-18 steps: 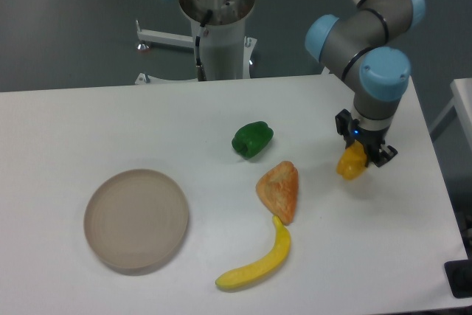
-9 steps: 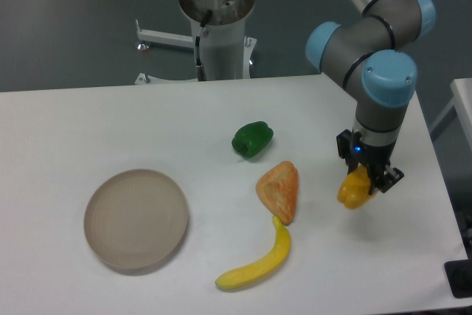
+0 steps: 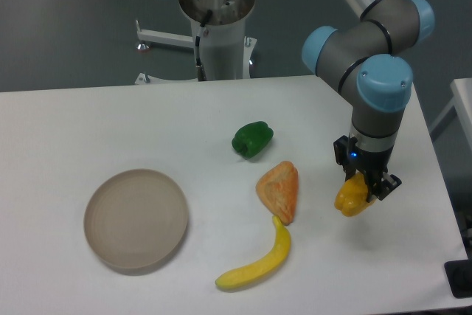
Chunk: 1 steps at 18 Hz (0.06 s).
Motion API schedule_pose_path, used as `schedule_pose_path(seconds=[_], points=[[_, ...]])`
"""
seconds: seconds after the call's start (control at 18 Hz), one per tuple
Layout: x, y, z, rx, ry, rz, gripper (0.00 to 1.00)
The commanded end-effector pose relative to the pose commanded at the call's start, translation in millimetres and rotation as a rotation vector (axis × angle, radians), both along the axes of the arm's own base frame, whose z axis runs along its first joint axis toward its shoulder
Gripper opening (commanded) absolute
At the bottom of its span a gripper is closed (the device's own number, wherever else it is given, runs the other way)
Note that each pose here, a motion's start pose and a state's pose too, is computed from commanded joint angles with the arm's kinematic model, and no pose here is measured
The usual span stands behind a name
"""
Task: Pick up the yellow pepper from the table
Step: 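Lift the grasped yellow pepper up off the table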
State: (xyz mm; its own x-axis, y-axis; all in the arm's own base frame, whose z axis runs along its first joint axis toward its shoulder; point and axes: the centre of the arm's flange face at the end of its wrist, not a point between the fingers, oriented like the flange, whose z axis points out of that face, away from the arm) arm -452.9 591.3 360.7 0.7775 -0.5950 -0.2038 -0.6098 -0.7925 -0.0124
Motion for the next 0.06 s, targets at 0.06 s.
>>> schedule_pose_path(seconds=[0.06], points=[[0.1,-0.3,-0.8,-0.002,0.0,0.0,0.38]])
